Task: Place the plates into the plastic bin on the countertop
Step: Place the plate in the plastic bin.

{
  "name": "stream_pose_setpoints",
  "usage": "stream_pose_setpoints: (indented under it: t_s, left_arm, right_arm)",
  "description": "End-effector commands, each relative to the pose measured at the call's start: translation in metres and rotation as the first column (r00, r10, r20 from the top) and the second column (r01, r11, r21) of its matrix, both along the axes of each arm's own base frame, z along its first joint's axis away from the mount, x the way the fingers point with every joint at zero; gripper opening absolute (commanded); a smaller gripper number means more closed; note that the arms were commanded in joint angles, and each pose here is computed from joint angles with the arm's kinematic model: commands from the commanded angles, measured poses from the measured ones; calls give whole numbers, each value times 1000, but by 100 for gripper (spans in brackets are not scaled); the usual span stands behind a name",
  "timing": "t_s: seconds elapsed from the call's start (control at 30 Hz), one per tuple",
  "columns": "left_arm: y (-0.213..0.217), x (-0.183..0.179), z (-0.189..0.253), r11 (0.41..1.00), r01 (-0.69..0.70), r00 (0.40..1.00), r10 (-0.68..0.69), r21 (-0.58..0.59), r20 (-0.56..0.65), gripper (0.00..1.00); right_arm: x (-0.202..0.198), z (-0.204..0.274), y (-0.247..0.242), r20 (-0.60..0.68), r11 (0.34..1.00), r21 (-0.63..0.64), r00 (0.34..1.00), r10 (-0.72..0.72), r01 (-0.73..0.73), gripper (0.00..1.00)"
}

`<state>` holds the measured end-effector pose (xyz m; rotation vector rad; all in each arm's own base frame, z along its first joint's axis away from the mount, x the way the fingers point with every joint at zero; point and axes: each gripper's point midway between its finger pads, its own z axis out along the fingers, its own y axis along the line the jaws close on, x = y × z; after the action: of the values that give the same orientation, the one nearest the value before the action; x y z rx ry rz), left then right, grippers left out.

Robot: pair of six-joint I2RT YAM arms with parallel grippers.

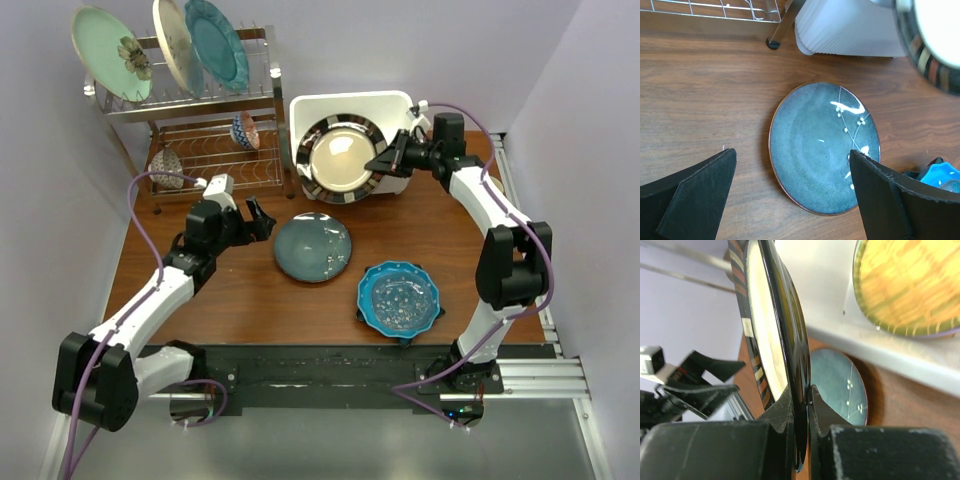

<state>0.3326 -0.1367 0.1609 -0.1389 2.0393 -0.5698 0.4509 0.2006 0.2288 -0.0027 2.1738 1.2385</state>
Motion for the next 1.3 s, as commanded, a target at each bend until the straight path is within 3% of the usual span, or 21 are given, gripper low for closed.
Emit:
stream_pose_setpoints:
  t_s: [0.0,0.7,1.27]
  left_arm:
    - [-2,5,4,1000,26,999,-26,2,38,100]
    - [-5,2,-14,998,58,998,-58,21,-7,100]
    - [-10,3,-20,996,88,996,-88,22,-24,100]
  right_arm:
    - [17,84,5,219,992,116,976,21,-48,0]
    - [78,102,-6,211,969,242,972,-98,45,0]
    - [125,66,-13,142,959,240,972,-188,151,0]
